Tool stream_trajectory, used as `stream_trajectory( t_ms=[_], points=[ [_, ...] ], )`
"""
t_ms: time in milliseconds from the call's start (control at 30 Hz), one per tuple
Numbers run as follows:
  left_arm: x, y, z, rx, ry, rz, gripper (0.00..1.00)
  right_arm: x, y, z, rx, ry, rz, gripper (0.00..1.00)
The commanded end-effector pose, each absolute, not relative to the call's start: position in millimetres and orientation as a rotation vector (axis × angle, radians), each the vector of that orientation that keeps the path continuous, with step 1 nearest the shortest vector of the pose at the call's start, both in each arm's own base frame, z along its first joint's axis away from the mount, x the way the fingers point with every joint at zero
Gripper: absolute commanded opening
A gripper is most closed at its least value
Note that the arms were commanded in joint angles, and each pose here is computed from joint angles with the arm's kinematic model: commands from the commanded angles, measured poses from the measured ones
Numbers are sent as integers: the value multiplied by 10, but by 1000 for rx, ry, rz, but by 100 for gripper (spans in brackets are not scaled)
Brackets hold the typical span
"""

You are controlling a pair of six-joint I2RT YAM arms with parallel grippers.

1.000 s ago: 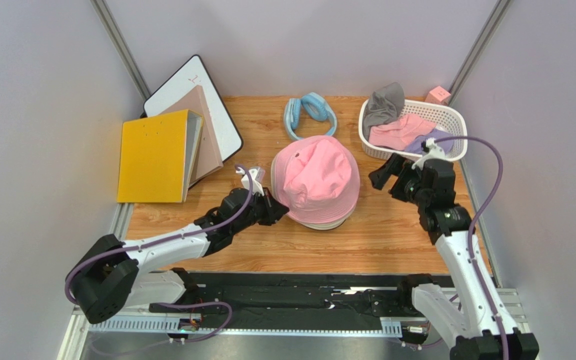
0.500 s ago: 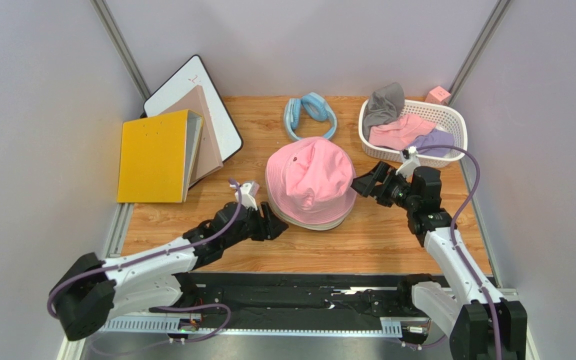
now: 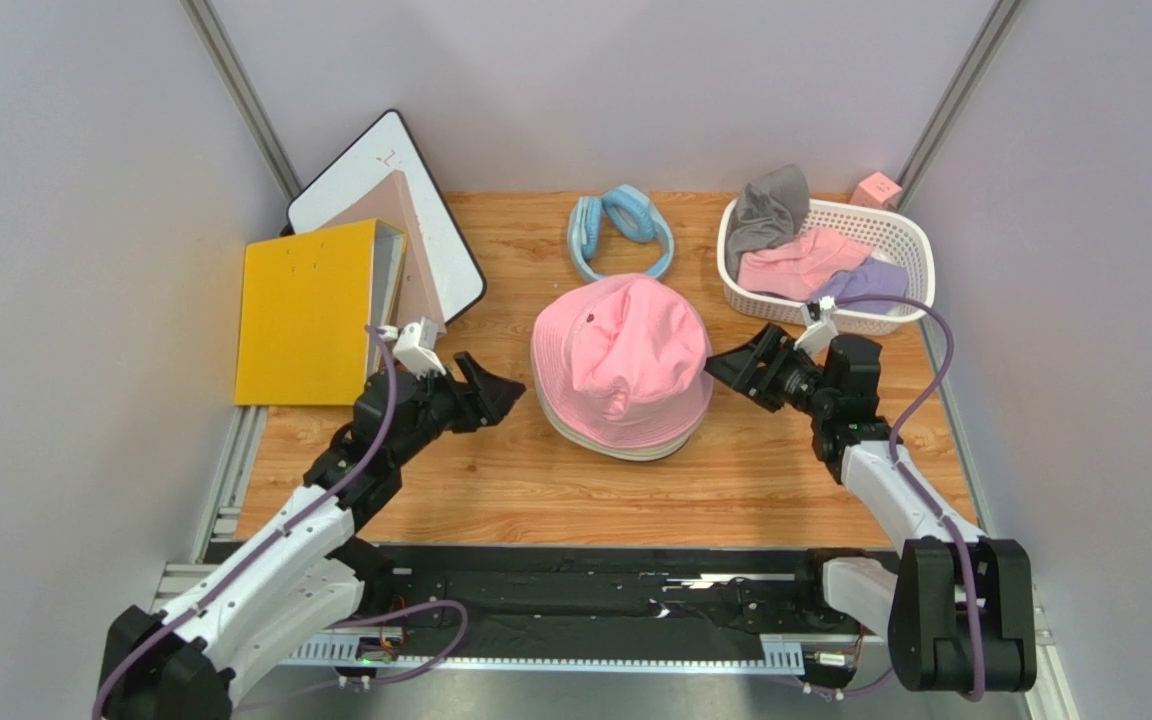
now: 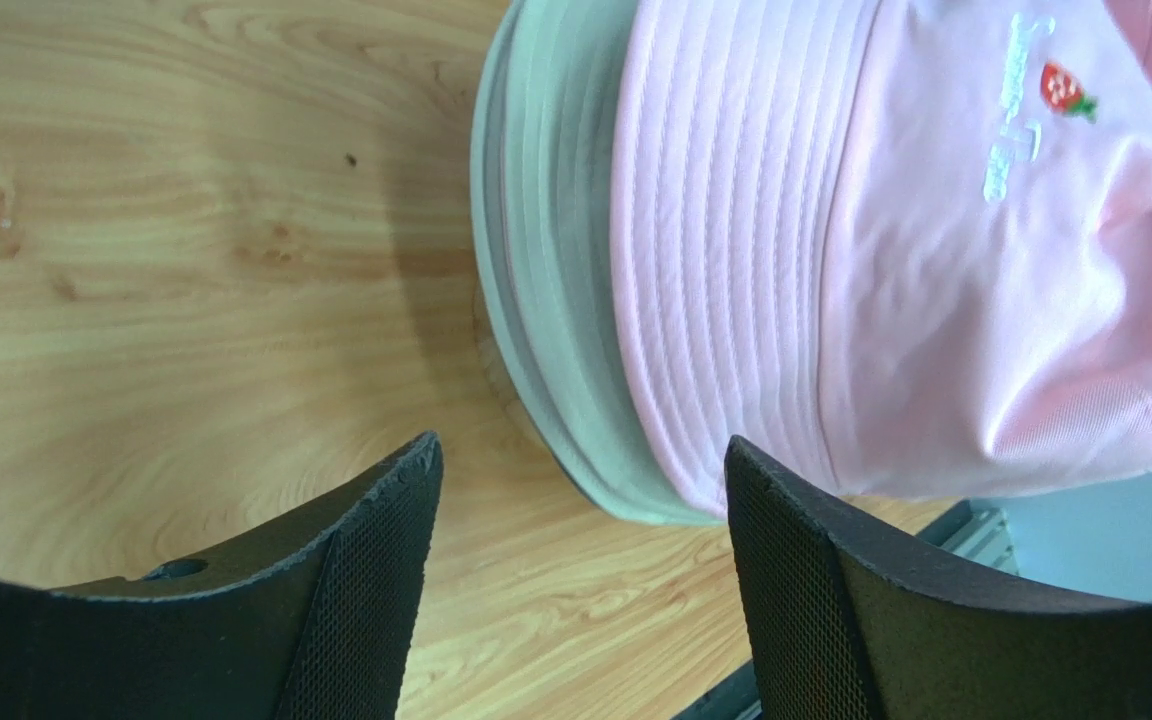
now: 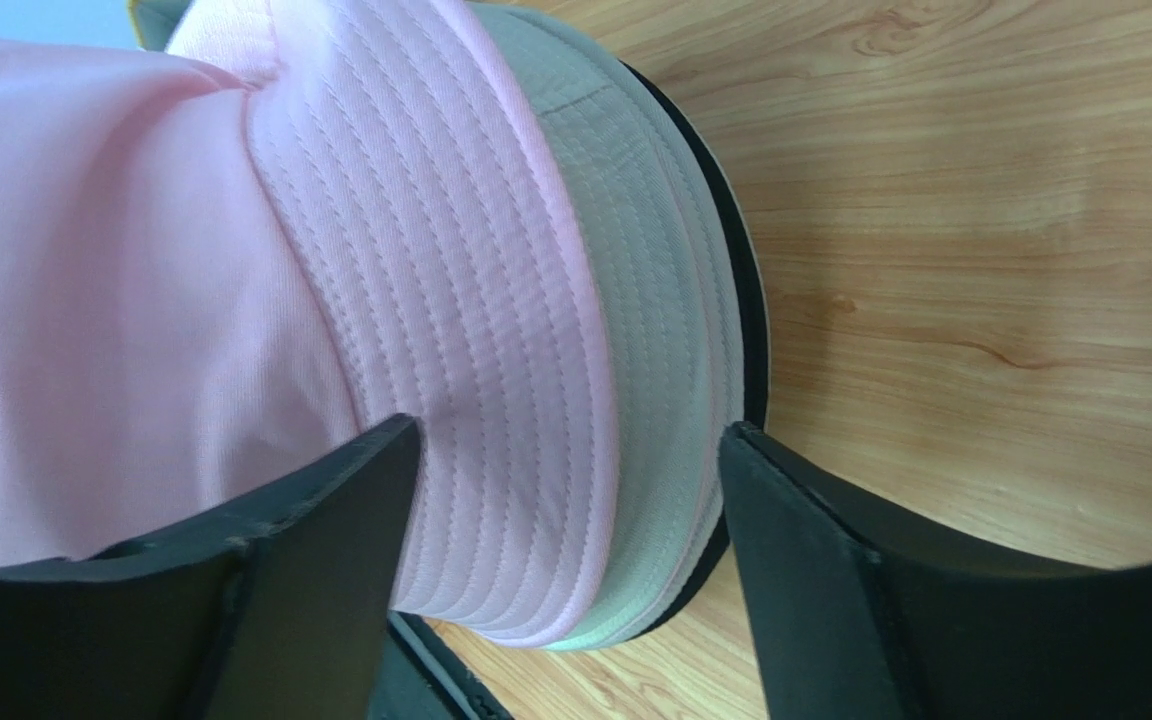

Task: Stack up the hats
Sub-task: Stack the hat on the hat.

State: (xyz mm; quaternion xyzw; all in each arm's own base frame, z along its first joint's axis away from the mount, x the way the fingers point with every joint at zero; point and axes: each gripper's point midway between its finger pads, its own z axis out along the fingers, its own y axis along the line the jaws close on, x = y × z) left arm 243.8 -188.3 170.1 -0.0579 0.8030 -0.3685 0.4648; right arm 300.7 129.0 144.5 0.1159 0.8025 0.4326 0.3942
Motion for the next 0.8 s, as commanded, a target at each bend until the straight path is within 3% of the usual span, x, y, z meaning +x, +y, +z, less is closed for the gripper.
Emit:
stream_trajectory(
  t_ms=[0,400,767],
  points=[
    [2559,-2077,2108,11,1849,-1077,74,3111,1317,1720,203,1916,1168,74],
    [2706,-2172,2415,178,1729,-1160,75,3078,1397,1677,146,1915,1240,67],
    [2921,-2216,2231,159,1812,-1131,76,3058,1462,1562,124,1938,1311,64]
  ],
)
